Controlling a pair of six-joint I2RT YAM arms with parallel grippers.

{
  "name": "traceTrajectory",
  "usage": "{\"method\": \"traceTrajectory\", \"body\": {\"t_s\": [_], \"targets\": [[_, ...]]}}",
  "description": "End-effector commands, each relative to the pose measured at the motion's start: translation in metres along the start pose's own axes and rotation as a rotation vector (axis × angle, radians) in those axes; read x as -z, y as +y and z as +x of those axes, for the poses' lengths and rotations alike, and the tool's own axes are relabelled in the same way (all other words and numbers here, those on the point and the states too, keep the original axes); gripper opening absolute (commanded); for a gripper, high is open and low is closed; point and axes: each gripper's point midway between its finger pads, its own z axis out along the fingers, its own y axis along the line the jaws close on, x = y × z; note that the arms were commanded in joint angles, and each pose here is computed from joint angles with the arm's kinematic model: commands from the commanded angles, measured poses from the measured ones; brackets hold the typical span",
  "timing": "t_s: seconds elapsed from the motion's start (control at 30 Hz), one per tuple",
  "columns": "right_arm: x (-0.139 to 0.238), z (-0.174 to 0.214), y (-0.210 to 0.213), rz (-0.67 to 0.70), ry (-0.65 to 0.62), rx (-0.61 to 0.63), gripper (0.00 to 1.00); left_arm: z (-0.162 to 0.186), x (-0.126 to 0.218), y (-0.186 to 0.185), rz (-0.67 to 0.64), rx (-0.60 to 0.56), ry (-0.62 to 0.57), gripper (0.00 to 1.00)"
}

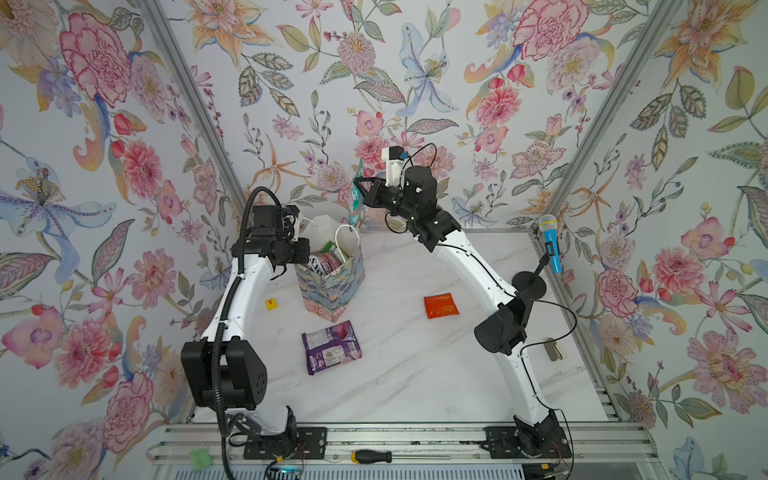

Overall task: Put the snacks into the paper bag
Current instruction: 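Carry the teal packet above the bag opening with the right gripper, then lower the teal packet into the bag and open the right gripper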

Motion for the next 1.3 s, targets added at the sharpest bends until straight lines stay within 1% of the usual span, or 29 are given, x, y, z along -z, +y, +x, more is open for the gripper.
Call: {"method": "traceTrajectory", "body": {"t_s": [0.0, 0.23, 0.4, 0.57, 0.77, 1.07, 1.1, 1.13, 1.2, 1.27], "targets": [[0.002, -0.018, 0.038, -0.115, -0.065, 0.023, 0.0, 0.002, 0.008, -0.003, 0.023, -0.004, -0.007, 0.22], [0.007, -0.008, 0.07, -0.176, -0.017, 0.065, 0.0, 0.002, 0.007, -0.003, 0.022, -0.003, -0.004, 0.22], [0.011, 0.006, 0.086, -0.211, 0.044, 0.062, 0.0, 0.002, 0.007, -0.002, 0.018, -0.004, -0.003, 0.22], [0.016, 0.023, 0.097, -0.205, 0.099, 0.094, 0.0, 0.002, 0.007, -0.002, 0.017, -0.004, -0.001, 0.22], [0.023, 0.04, 0.093, -0.146, 0.15, 0.122, 0.0, 0.002, 0.007, -0.001, 0.016, -0.004, -0.002, 0.22], [0.025, 0.066, 0.067, -0.052, 0.204, 0.111, 0.0, 0.002, 0.006, 0.0, 0.014, -0.002, -0.001, 0.22], [0.024, 0.068, 0.063, -0.042, 0.208, 0.111, 0.02, 0.003, 0.006, 0.0, 0.017, -0.001, 0.0, 0.22], [0.023, 0.07, 0.06, -0.035, 0.211, 0.108, 0.07, 0.003, 0.006, 0.0, 0.016, -0.001, 0.0, 0.22], [0.022, 0.068, 0.056, -0.027, 0.209, 0.099, 0.28, 0.003, 0.006, 0.0, 0.016, -0.001, 0.0, 0.22], [0.022, 0.062, 0.053, -0.02, 0.198, 0.096, 0.39, 0.003, 0.006, 0.0, 0.017, -0.001, 0.002, 0.22]]}}
